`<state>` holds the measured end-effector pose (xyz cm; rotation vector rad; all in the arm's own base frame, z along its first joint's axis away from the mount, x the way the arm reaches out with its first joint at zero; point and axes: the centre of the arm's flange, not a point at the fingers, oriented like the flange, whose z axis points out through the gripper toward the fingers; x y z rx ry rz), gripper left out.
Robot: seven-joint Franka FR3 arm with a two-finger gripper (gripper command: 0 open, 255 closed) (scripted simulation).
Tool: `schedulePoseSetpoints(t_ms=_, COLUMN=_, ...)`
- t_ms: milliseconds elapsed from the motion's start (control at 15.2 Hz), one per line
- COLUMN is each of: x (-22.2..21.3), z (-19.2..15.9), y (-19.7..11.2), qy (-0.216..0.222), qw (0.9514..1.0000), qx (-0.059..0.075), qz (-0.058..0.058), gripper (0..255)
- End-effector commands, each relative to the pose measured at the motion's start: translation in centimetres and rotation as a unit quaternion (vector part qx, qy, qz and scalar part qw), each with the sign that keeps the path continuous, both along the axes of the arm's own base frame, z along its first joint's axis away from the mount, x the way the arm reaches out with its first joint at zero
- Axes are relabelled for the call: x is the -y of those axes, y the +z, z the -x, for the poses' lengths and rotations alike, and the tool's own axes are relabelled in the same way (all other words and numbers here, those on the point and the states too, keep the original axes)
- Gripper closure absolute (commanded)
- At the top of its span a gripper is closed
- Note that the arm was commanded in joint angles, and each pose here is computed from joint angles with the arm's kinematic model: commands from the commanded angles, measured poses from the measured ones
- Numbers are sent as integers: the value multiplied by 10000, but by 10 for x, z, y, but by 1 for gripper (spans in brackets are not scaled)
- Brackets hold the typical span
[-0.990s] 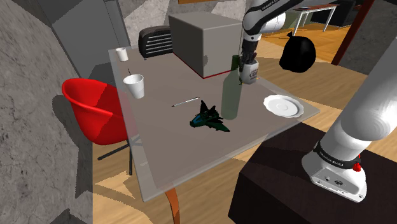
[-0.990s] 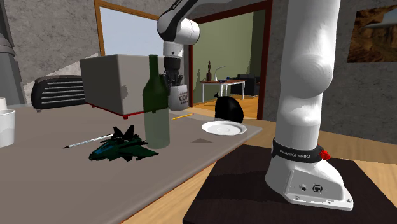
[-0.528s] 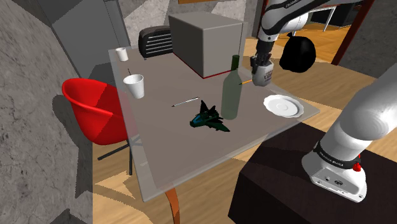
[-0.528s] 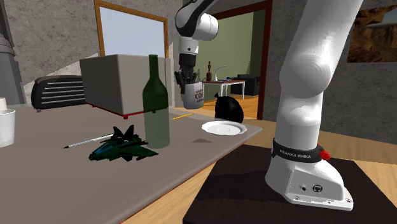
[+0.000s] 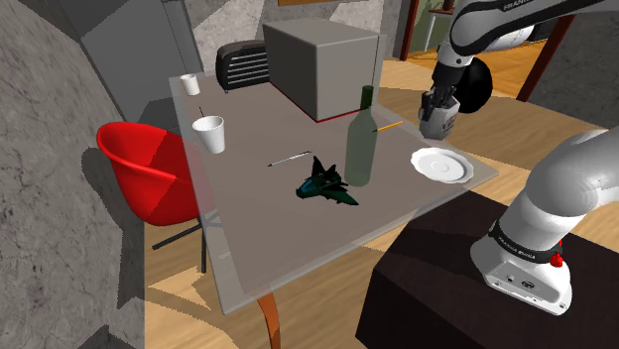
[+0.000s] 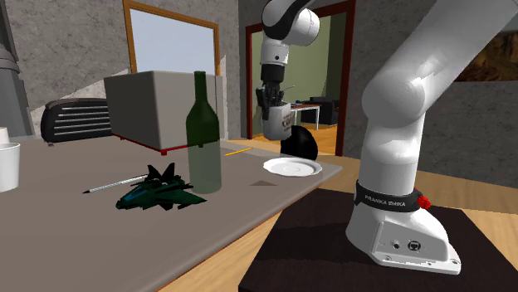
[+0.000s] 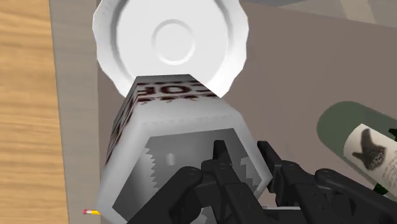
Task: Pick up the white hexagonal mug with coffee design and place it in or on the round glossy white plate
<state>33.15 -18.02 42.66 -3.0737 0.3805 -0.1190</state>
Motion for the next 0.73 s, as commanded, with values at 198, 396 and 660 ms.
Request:
schedulePoseSetpoints(t_ms=198, x=-1, z=68, y=10, qy=4, qw=10000, qx=2, qz=3, gripper=255)
schedulePoseSetpoints(t_ms=396, x=-1, z=68, y=-6, qy=4, qw=10000, qx=2, qz=4, gripper=255)
schedulePoseSetpoints(t_ms=660, x=-1, z=68, y=-27, qy=4, qw=10000, qx=2, qz=4, gripper=255)
